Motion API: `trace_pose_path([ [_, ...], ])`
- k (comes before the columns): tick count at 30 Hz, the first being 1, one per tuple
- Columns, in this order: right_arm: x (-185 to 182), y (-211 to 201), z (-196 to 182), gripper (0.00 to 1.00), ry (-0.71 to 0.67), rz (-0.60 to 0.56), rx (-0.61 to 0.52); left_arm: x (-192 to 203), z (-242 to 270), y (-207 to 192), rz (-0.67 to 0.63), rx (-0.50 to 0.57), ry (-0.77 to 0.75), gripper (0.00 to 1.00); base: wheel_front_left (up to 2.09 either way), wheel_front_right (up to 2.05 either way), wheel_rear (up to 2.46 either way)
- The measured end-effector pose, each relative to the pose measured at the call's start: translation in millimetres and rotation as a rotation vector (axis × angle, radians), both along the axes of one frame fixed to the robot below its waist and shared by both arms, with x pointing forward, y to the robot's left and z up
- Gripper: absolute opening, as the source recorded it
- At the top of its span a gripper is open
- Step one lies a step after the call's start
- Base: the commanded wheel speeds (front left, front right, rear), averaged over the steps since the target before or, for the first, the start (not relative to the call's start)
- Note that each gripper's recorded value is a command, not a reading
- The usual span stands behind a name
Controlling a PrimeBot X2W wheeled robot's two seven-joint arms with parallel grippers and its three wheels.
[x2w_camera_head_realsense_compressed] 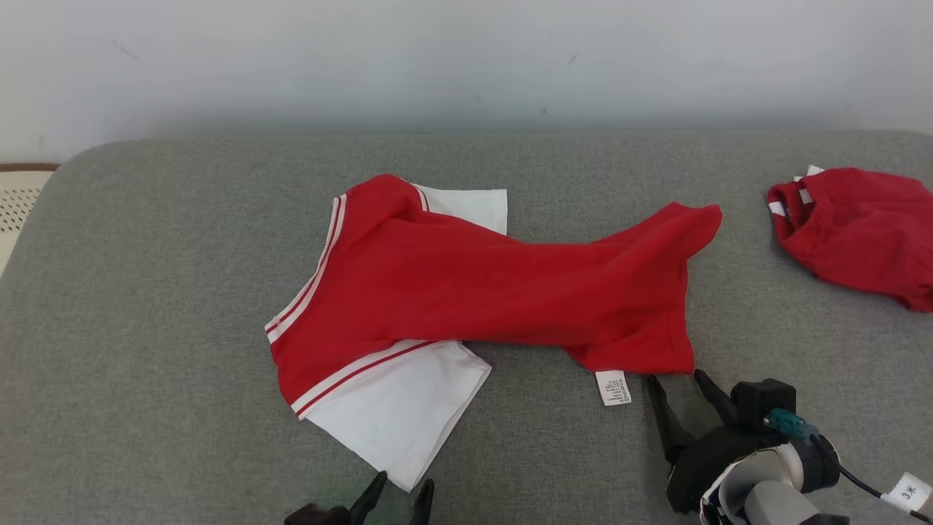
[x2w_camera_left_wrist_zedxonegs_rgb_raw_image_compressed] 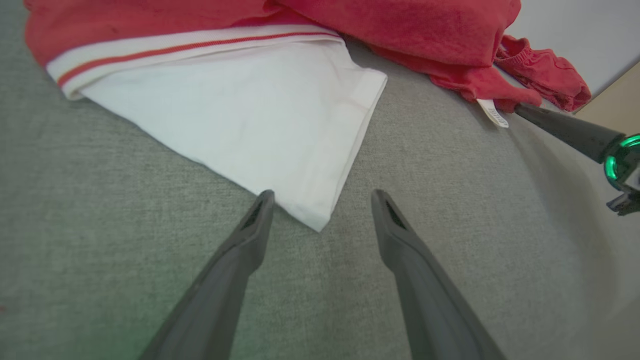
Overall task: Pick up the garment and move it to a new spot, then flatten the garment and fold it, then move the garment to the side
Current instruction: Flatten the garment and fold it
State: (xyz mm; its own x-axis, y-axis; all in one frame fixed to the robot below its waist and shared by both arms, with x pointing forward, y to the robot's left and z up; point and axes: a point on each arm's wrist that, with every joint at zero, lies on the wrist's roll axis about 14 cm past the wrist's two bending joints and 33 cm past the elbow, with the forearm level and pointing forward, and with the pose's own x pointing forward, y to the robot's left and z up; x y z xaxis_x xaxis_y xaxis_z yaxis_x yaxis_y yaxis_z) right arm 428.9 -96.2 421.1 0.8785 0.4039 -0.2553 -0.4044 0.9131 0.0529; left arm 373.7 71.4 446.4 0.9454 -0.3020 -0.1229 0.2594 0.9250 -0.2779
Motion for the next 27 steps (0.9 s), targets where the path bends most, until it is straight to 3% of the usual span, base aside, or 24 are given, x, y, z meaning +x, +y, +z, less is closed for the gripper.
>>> trace_pose_path([
  [14, 23.2, 7.9, -9.1, 1.0, 0.022, 0.021, -0.007, 21.0, -5.5, -1.3, 0.032, 0.024, 0.02, 1.0, 0.0, 0.0, 0.0],
  [27, 14.3, 13.9, 2.4, 1.0, -0.011, 0.027, 0.024, -0.9, -4.1, 14.6, 0.09, 0.101, -0.005, 1.0, 0.0, 0.0, 0.0],
])
